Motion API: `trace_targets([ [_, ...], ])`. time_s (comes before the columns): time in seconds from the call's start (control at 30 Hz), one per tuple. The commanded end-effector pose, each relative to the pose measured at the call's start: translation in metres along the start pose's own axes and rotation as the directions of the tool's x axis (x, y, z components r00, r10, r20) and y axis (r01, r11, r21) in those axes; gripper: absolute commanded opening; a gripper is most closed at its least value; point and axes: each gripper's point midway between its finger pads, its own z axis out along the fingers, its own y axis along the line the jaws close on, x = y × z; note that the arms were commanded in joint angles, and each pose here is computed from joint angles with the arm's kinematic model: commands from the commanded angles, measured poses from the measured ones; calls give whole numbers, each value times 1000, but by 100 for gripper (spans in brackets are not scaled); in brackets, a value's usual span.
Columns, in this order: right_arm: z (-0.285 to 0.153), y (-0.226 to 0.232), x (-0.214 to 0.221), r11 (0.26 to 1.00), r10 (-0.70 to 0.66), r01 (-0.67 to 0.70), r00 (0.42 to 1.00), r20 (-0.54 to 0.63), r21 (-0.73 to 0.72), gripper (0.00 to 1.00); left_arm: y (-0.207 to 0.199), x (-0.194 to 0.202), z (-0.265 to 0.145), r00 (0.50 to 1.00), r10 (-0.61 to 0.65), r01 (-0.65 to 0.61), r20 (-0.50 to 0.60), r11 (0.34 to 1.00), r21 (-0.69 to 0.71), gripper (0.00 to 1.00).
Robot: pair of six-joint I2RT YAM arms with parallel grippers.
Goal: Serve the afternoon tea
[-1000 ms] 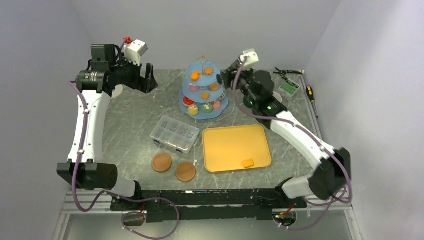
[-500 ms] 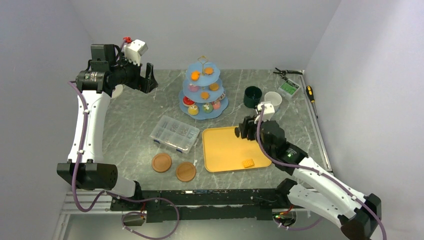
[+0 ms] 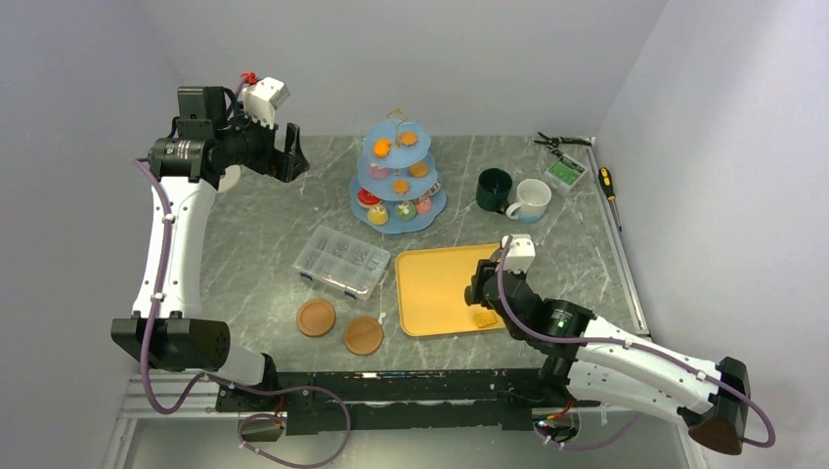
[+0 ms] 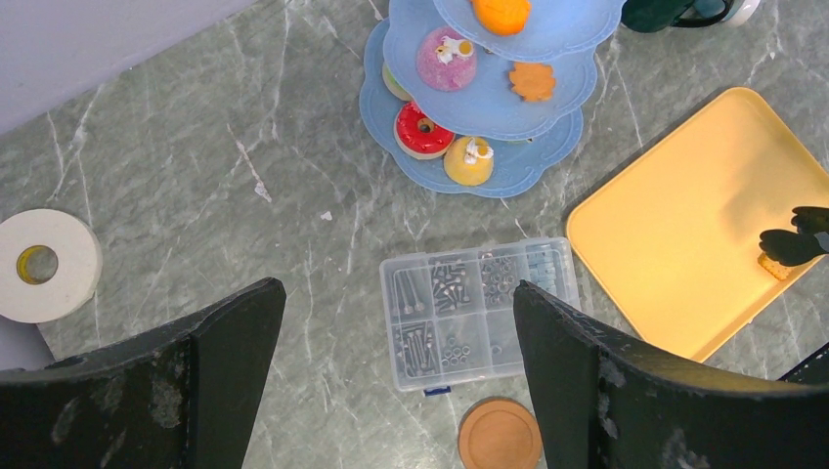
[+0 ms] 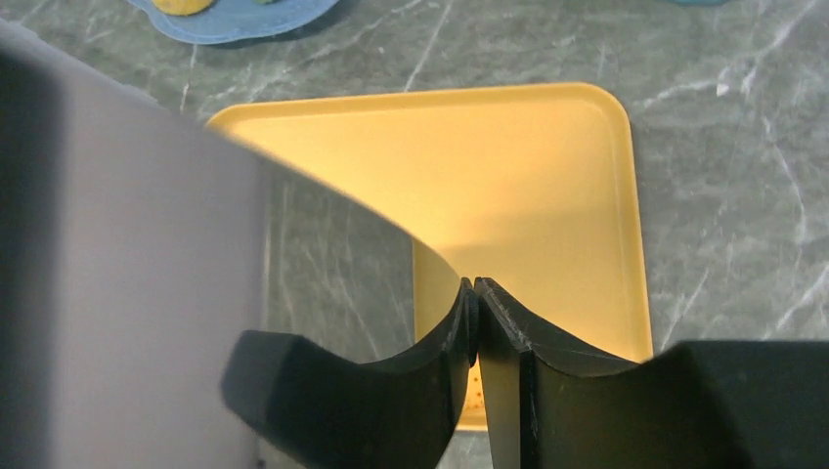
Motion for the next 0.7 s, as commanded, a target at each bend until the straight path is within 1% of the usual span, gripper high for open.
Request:
trace_targets([
  [0.0, -6, -19, 6, 989, 69, -71, 997, 20, 131, 55, -4, -13, -9, 998, 33, -34, 47, 999, 8, 93],
  [0.2, -12, -30, 11, 973, 68, -74, 997, 36, 218, 55, -4, -11, -8, 999, 32, -32, 44, 999, 10, 93],
  [0.43, -13, -43, 6, 953, 104, -127, 990, 99, 274, 56, -3, -11, -8, 999, 33, -33, 41, 999, 7, 93],
  [0.57, -9, -42, 18, 949, 118, -135, 990, 76, 285, 56, -2, -12, -7, 998, 34, -34, 43, 999, 6, 93],
  [0.67, -7, -40, 29, 948, 165, -174, 985, 54, 268, 57, -3, -11, -7, 999, 32, -32, 40, 999, 9, 93],
])
